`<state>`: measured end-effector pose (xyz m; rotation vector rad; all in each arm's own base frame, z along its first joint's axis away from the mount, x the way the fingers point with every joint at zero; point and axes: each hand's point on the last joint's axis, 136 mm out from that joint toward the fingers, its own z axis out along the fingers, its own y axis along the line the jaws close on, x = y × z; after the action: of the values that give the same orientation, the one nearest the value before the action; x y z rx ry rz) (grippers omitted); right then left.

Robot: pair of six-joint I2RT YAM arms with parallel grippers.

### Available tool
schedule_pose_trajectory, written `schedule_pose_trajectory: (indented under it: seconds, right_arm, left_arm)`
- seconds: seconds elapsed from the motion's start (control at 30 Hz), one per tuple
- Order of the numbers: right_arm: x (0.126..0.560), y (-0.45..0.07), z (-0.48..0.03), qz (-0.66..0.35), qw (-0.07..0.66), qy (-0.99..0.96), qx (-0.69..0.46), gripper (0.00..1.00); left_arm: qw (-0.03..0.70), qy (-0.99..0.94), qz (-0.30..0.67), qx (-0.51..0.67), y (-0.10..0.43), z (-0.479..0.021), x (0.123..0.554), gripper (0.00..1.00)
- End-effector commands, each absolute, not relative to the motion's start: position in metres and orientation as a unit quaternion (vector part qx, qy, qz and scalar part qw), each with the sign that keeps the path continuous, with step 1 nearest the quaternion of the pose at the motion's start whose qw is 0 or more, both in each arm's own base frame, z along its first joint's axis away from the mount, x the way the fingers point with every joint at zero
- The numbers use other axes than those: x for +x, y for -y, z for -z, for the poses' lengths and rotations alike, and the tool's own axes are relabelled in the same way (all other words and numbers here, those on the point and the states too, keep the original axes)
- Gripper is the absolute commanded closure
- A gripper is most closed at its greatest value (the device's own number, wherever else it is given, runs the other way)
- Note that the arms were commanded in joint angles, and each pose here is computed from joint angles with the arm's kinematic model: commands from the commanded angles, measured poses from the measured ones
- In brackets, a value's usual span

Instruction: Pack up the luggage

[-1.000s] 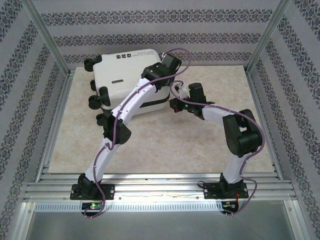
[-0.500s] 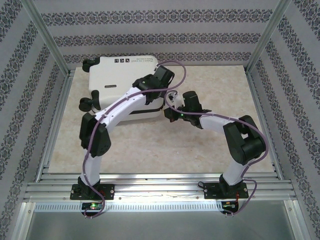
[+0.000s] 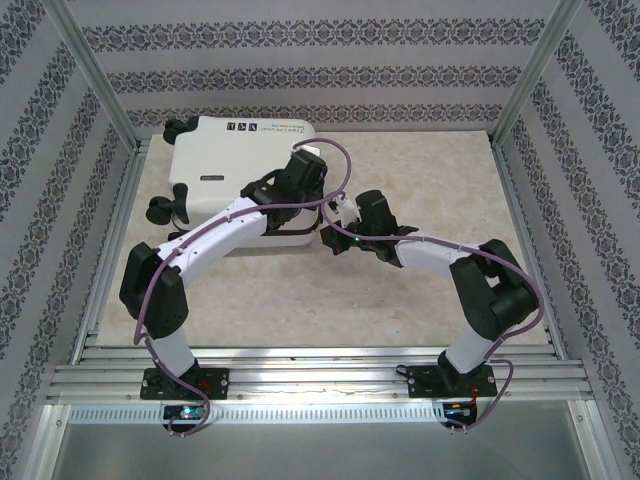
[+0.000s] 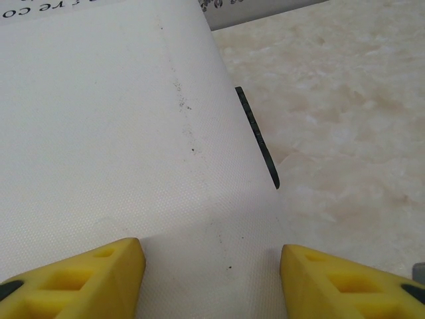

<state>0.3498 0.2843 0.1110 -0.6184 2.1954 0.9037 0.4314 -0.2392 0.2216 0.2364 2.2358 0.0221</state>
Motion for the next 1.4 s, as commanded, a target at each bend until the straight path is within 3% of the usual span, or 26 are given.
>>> schedule_pose_trajectory:
  seconds: [0.0,0.27,0.5,0.57,0.87,1.07,1.37]
  right_arm:
    - [0.376,-0.252,-0.109,-0.267,0.369,-0.872,-0.179,1.0]
    - [0.394,-0.241,-0.11,-0.243,0.375,-0.88,-0.162,1.0]
    - [0.355,-0.282,-0.126,-0.37,0.362,-0.817,-0.255,1.0]
    - [0.35,-0.282,-0.121,-0.372,0.365,-0.815,-0.253,0.89]
    - [0.33,-0.285,-0.108,-0.382,0.405,-0.786,-0.268,0.63]
    - [0.338,-0.296,-0.104,-0.399,0.426,-0.762,-0.28,0.55]
    - [0.351,-0.315,-0.102,-0.415,0.426,-0.748,-0.296,0.54]
  left_arm:
    - [0.261,-0.953,-0.1,0.117,0.194,-0.131,0.378,0.44]
    - [0.261,-0.954,-0.097,0.113,0.195,-0.133,0.378,0.45]
    - [0.264,-0.953,-0.101,0.113,0.193,-0.139,0.378,0.45]
    - [0.266,-0.952,-0.098,0.113,0.194,-0.14,0.378,0.45]
    - [0.267,-0.952,-0.094,0.114,0.197,-0.142,0.381,0.45]
    - [0.269,-0.952,-0.093,0.11,0.196,-0.144,0.38,0.45]
    - [0.27,-0.952,-0.093,0.11,0.196,-0.145,0.38,0.45]
